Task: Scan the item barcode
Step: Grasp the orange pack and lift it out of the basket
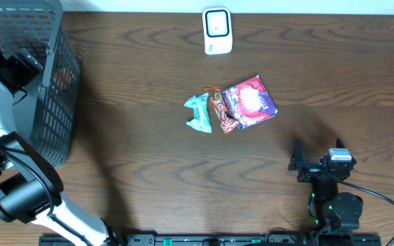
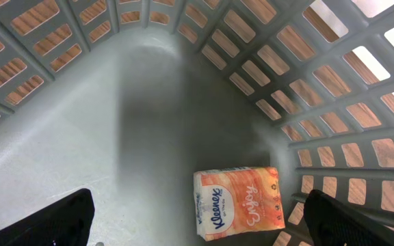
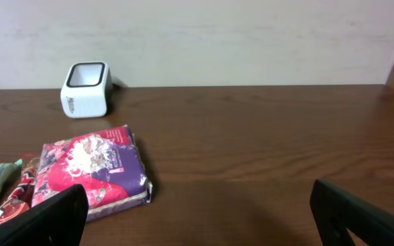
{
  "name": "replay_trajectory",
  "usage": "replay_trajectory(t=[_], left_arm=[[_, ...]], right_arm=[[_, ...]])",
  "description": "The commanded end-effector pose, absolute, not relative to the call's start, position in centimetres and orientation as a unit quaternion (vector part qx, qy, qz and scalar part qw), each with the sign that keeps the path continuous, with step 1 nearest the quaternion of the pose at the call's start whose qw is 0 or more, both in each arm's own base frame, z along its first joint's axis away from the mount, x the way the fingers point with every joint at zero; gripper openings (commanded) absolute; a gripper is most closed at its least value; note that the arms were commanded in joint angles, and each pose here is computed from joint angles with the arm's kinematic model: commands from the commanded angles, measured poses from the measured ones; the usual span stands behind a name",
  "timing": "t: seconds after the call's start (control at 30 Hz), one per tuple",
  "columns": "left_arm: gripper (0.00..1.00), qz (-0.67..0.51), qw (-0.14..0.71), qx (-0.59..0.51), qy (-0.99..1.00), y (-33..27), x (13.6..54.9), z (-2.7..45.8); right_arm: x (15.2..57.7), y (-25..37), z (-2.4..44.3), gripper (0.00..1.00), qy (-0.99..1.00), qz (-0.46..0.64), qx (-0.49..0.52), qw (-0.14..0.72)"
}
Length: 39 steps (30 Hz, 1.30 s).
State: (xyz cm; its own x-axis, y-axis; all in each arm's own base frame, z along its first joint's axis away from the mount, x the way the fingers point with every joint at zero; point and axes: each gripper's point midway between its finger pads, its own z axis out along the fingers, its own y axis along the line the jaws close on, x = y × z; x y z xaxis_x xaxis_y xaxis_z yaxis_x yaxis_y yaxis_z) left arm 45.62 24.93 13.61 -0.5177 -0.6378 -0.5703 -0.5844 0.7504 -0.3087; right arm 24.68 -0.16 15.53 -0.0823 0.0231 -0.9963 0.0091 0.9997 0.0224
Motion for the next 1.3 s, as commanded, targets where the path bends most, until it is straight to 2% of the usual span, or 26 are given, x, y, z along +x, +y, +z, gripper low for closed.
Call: replay_trajectory(t=[0.0,0.5,0.8,1.27], left_arm=[[0.98,-0.044,0.342,-0.344,0.873,24.8,46.0,13.2],[0.98,-0.044,0.344,-0.345,0.872,24.9,46.1,13.2],[0.98,-0.061,0.329,-0.387,0.859,25.2,46.7,10.7],[0.98,-0.123,0.317,-0.358,0.87,22.1,48.6,8.5]], right_arm=[[24.7,-0.2,15.4,0.99,0.736,0.01,0.016,0.676],[24.7,-0.2,15.4,0.99,0.736,0.01,0.016,0.677],[24.7,-0.2,15.4,0.99,0.736,0.01,0.016,0.676],[24.7,-0.2,15.4,0.99,0.736,0.01,0.016,0.676]])
